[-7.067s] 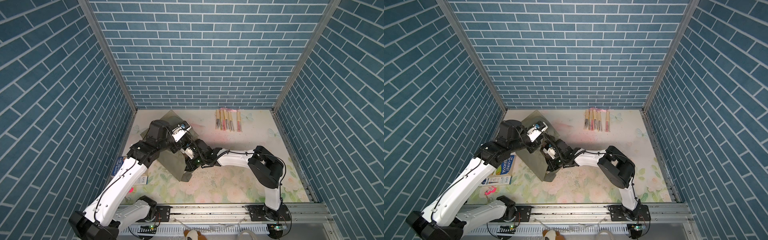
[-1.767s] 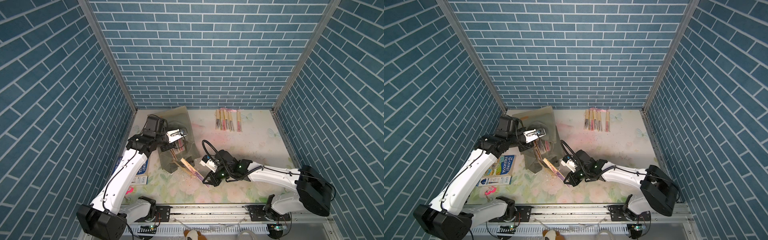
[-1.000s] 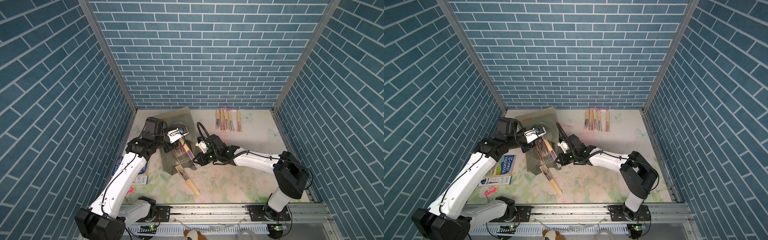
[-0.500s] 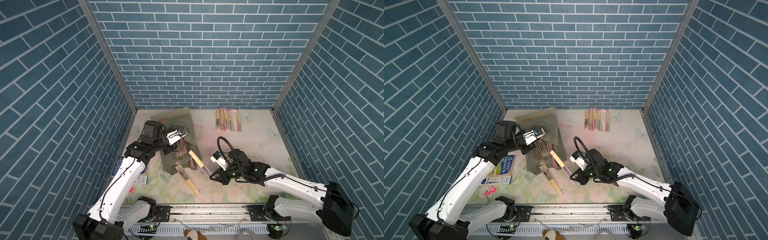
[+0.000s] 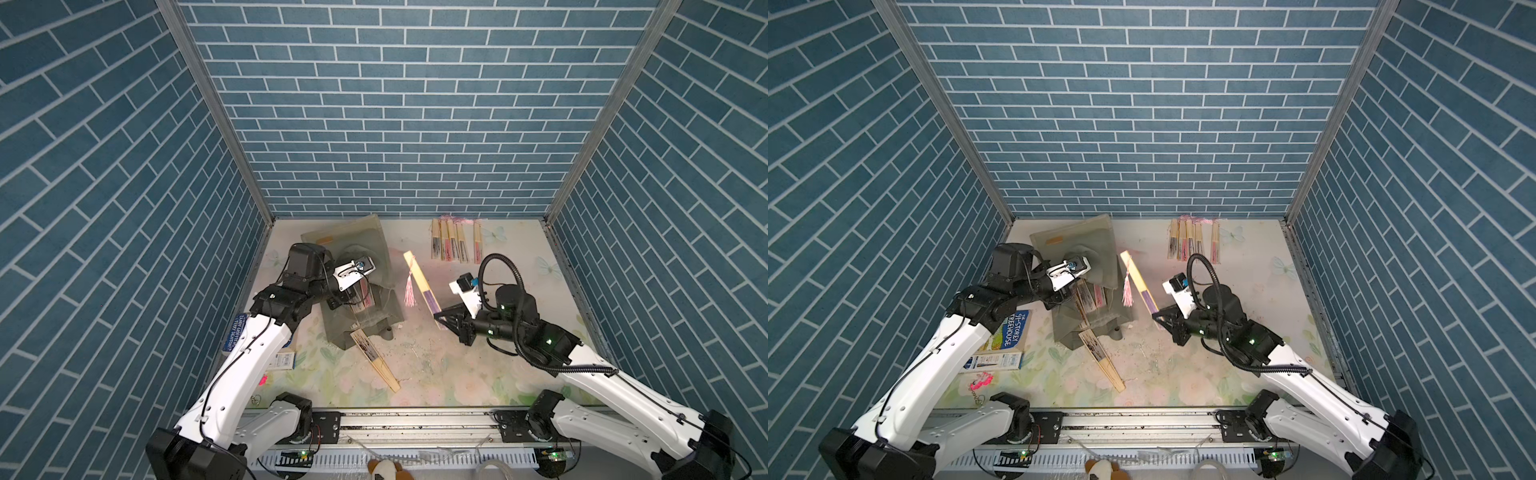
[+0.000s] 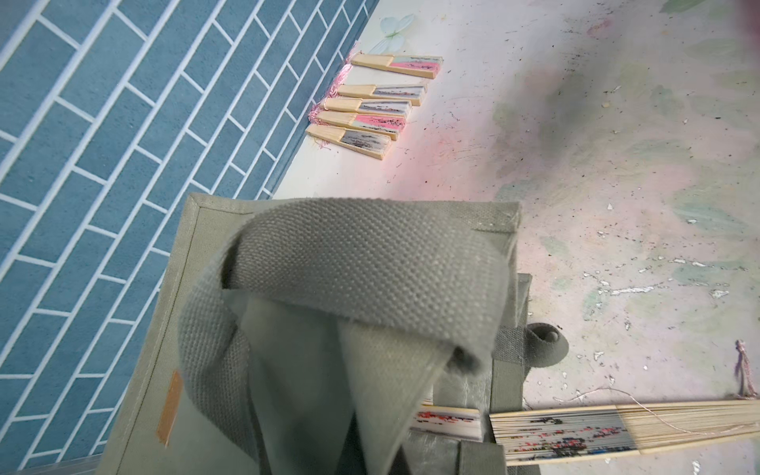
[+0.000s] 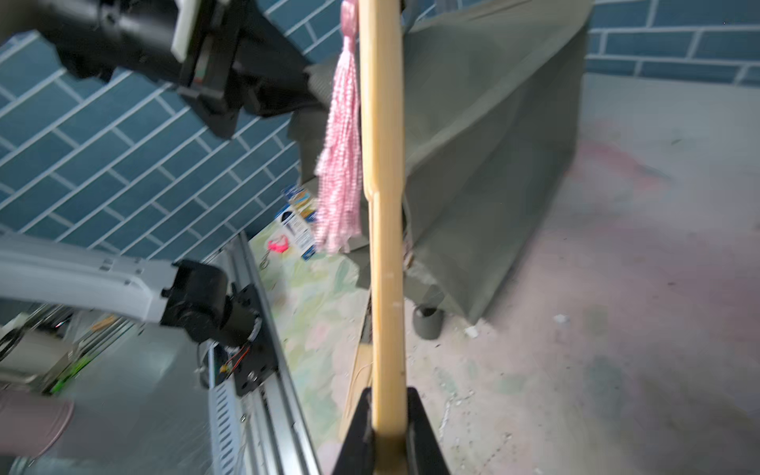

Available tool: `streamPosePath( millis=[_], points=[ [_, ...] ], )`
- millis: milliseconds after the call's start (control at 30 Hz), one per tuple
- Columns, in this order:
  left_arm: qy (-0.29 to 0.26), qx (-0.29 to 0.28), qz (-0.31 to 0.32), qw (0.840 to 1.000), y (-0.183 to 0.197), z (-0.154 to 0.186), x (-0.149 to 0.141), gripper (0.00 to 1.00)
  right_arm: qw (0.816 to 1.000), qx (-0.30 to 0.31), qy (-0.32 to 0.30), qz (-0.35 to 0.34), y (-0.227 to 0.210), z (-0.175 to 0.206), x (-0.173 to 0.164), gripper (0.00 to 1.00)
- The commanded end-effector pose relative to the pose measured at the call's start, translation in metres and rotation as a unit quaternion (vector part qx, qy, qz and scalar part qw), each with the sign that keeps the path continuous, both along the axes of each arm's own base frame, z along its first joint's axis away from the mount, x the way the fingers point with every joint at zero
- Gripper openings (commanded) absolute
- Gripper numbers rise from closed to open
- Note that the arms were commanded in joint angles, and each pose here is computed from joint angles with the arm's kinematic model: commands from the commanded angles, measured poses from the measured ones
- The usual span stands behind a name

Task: Take out the folding fans from the tote bags
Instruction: Pick up the folding fan from the canvas bag, then place the folding fan at the center of the board.

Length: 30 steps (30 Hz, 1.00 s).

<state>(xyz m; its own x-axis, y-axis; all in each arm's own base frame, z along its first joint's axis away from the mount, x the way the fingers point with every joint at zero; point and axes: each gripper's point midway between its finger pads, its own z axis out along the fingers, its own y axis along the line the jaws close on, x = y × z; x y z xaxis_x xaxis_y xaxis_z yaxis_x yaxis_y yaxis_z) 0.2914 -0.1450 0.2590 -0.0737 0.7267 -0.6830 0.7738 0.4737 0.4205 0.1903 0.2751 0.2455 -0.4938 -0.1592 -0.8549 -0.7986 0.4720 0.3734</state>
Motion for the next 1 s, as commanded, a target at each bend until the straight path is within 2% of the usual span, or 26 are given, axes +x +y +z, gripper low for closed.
streamPosePath(
  millis=[0,233,400,500,600,767,967],
  points=[
    [-0.012,-0.011,0.001,1.0,-0.002,0.005,0.0,0.0,0.998,-0.004,-0.029,-0.057,-0.008,0.016,0.046,0.0],
    [-0.018,-0.013,0.0,1.0,-0.001,0.008,-0.001,0.0,0.989,0.013,0.043,-0.14,-0.037,0.01,0.143,0.0],
    [-0.02,-0.01,-0.001,1.0,-0.001,0.006,-0.003,0.0,0.969,0.028,0.131,-0.207,-0.082,-0.025,0.223,0.0],
    [-0.023,-0.014,-0.003,1.0,-0.001,0.007,-0.004,0.0,0.955,0.007,0.173,-0.239,-0.113,-0.06,0.259,0.0],
    [-0.027,-0.013,-0.002,1.0,-0.001,0.007,-0.004,0.0,0.942,0.029,0.209,-0.259,-0.145,-0.079,0.292,0.0],
    [-0.026,-0.011,-0.002,1.0,-0.001,0.005,-0.004,0.0,0.919,0.039,0.256,-0.297,-0.198,-0.114,0.33,0.0],
    [-0.025,-0.011,-0.003,1.0,-0.001,0.004,-0.004,0.0,0.894,0.006,0.329,-0.305,-0.229,-0.162,0.348,0.0]
  ],
)
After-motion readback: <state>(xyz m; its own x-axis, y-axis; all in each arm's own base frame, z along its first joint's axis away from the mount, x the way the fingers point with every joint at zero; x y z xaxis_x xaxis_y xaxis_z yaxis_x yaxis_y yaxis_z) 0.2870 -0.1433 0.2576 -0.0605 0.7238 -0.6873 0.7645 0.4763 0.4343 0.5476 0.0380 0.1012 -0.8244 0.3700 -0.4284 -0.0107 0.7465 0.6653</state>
